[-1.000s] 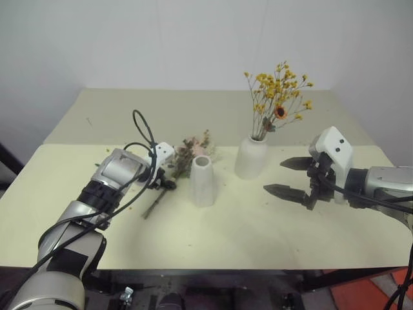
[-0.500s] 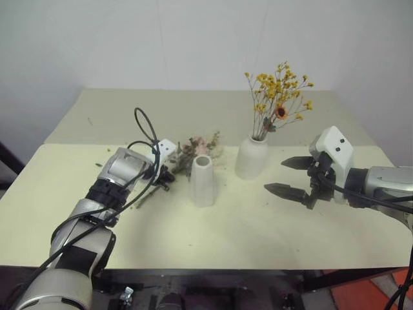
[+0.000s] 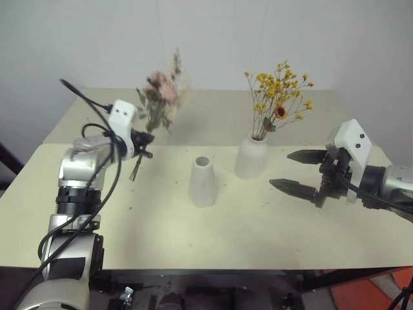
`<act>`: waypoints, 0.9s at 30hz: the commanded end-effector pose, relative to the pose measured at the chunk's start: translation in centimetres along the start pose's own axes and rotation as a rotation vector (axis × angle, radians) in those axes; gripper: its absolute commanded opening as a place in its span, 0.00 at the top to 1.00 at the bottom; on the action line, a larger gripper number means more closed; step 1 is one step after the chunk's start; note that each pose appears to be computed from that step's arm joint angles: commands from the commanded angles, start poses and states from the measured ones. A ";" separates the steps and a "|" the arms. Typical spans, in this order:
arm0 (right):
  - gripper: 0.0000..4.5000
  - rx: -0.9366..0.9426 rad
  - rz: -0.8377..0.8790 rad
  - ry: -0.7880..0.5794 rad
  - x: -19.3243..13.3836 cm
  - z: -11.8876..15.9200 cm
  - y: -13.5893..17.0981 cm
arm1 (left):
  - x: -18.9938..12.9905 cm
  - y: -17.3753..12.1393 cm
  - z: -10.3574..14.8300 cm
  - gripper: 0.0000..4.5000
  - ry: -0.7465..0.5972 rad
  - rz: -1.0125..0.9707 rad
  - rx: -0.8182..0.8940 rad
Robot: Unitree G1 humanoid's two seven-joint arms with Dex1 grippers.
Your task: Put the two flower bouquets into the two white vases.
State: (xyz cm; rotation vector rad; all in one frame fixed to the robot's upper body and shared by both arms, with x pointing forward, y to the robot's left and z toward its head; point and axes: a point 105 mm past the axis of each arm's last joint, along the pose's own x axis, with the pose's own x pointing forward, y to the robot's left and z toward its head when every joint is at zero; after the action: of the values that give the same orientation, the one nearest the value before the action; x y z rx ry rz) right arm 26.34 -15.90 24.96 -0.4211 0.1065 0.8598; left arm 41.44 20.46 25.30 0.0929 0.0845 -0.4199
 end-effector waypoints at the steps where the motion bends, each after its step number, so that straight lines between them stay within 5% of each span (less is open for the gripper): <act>1: 0.00 -0.061 -0.013 -0.071 -0.6 1.6 0.4 | -1.7 -0.3 6.2 0.97 -0.258 -0.063 -0.018; 7: 0.00 -0.064 -0.023 -0.083 -0.2 1.3 0.7 | -3.6 -3.1 11.1 0.97 -0.598 -0.392 -0.090; 13: 0.00 -0.067 -0.041 -0.107 0.3 1.3 1.1 | -3.5 -5.4 11.6 0.97 -0.774 -0.683 -0.121; 27: 0.00 -0.062 -0.135 -0.099 0.0 0.5 1.7 | 0.6 -10.1 10.1 0.97 -0.666 -1.011 -0.370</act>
State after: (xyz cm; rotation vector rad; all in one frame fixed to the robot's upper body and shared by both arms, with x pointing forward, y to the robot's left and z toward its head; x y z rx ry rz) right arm 25.35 -14.77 23.75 -0.4117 0.0247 0.7712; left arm 39.29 11.13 33.09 -0.5043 -0.4432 -1.3403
